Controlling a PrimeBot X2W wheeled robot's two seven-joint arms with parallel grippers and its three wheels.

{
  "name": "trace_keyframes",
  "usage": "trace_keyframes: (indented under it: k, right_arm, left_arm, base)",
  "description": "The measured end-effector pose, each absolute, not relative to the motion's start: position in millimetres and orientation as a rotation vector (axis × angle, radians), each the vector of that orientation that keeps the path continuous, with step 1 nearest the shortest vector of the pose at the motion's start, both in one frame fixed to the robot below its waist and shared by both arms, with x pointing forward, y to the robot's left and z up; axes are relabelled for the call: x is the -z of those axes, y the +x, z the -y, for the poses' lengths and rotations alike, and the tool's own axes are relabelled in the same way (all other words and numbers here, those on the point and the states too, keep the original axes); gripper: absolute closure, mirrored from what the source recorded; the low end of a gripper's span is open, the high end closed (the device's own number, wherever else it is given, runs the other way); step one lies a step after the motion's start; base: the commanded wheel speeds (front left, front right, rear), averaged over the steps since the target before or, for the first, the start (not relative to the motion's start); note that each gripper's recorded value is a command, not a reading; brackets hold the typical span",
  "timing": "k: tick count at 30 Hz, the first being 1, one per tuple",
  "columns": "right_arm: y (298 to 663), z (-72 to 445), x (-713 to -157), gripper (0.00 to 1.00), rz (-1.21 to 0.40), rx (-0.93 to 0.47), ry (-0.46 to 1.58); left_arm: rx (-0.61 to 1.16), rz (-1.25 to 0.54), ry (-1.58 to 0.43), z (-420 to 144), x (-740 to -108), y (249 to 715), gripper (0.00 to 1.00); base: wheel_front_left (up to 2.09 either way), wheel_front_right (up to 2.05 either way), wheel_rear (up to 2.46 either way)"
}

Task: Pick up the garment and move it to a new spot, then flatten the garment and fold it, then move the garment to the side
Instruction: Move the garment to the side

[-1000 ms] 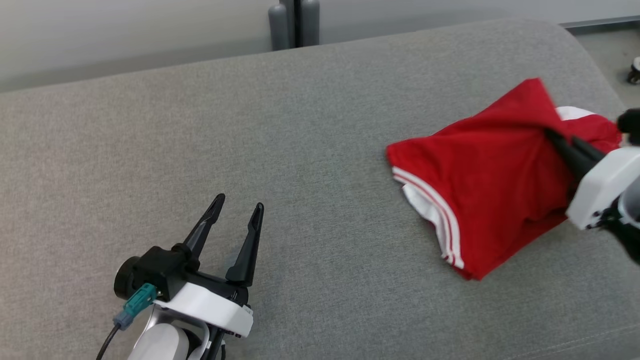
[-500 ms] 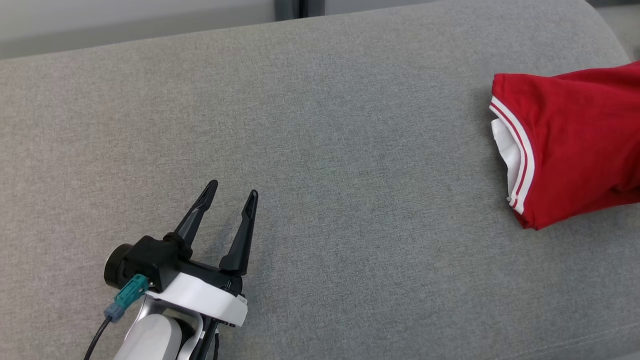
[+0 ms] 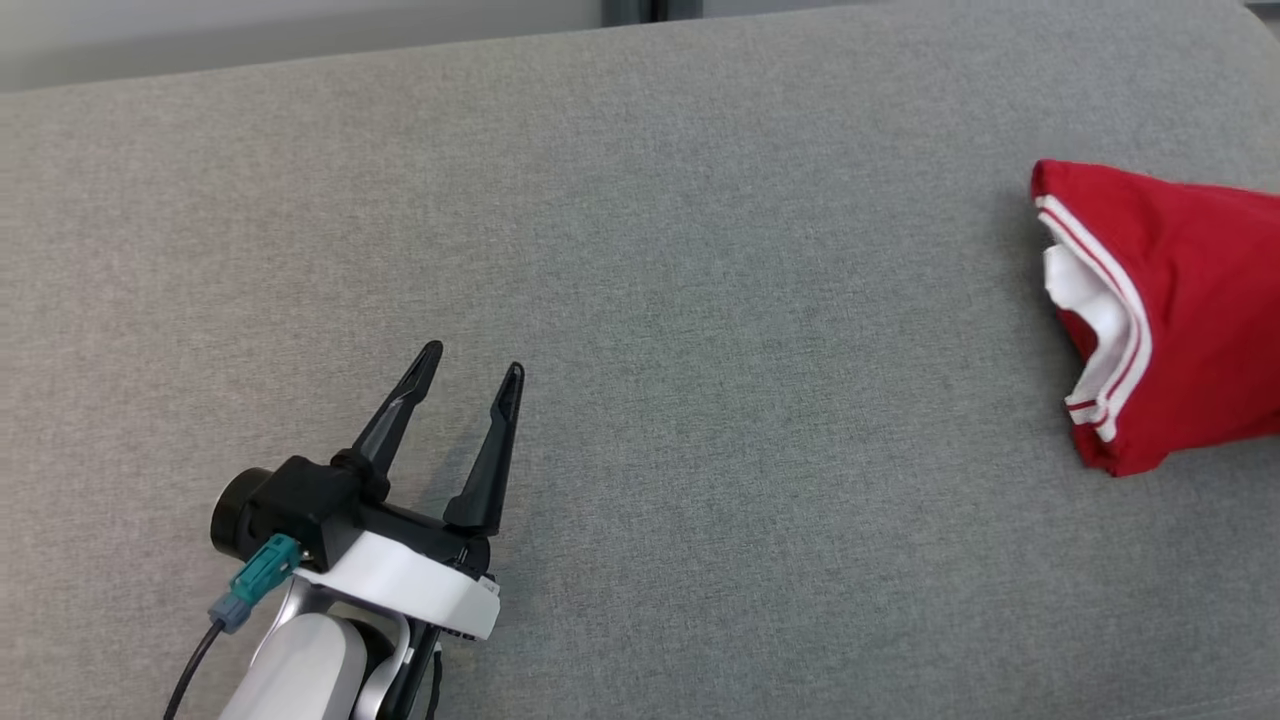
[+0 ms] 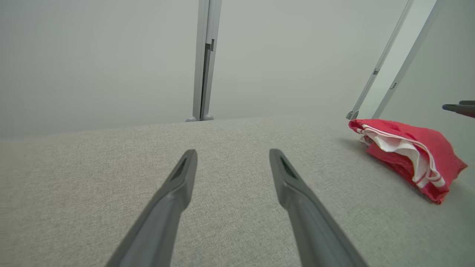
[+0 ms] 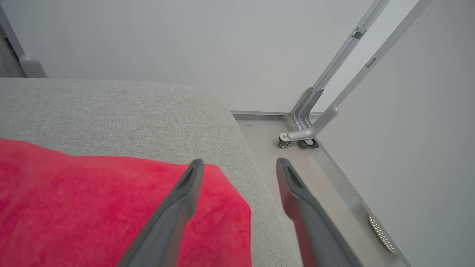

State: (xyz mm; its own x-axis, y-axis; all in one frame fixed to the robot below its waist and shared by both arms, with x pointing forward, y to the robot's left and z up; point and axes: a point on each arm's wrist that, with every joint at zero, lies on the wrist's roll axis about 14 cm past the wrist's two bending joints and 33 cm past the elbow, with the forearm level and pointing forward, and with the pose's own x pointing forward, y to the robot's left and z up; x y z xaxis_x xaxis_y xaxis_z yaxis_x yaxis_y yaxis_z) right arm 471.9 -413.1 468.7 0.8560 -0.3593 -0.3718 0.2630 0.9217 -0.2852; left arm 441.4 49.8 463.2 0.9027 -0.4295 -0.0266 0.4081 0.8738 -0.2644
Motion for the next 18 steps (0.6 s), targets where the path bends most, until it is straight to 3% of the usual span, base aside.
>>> trace_keyframes:
  k: [8,18]
  right_arm:
    - [474.0,403.0,-494.1,0.00,-0.326,0.343,-0.233]
    - [469.0,336.3,-587.7,0.00,0.083,0.185,-0.174]
  left_arm:
    - [0.397,-0.030,-0.255,-62.5,-482.8,435.8,0.00]
    - [0.293,0.125,-0.237,-100.5,-537.8,423.5,0.00]
  base:
    - [0.00,0.00,0.00]
    - [0.00,0.00,0.00]
